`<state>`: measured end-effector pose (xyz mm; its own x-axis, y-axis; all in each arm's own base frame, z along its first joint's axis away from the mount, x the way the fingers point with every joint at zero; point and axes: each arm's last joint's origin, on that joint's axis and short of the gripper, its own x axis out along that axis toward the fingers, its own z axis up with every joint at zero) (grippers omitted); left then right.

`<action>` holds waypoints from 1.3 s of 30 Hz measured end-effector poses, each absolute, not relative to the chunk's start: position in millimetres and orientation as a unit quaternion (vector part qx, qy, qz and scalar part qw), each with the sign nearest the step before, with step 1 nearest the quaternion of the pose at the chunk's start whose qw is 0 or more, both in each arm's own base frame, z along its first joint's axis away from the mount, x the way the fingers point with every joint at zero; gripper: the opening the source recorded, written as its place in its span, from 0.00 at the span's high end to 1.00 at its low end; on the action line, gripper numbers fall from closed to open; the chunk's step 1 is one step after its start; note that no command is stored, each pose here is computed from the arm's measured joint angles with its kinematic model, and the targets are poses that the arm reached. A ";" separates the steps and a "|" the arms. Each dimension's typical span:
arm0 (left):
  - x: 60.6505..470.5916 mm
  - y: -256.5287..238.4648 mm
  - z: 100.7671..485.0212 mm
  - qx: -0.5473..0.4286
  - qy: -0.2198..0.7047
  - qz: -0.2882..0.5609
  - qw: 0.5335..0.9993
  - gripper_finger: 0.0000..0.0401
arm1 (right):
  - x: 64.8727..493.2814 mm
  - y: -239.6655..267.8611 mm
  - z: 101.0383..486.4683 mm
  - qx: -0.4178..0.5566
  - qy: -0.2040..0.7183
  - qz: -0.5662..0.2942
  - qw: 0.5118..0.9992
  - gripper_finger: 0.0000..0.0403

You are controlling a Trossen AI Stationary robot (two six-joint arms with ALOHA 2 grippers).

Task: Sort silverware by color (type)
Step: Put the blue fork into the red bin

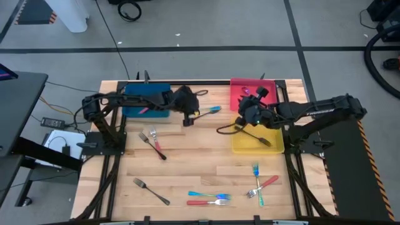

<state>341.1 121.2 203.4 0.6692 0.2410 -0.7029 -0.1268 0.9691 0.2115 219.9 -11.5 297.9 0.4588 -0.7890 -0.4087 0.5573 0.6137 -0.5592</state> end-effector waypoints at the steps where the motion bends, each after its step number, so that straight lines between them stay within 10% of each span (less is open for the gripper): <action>1: 340.5 125.0 204.2 0.071 0.389 0.107 0.912 0.96 | 219.6 -15.2 297.9 -0.174 0.332 -0.410 0.832 0.80; 23: 251.9 177.0 277.1 0.076 0.407 0.342 0.844 0.96 | 208.1 -48.8 289.5 -0.104 0.374 -0.459 0.799 0.80; 39: 219.0 176.3 267.9 -0.014 0.499 0.338 0.798 0.96 | 208.5 -49.5 288.8 -0.095 0.378 -0.448 0.804 0.80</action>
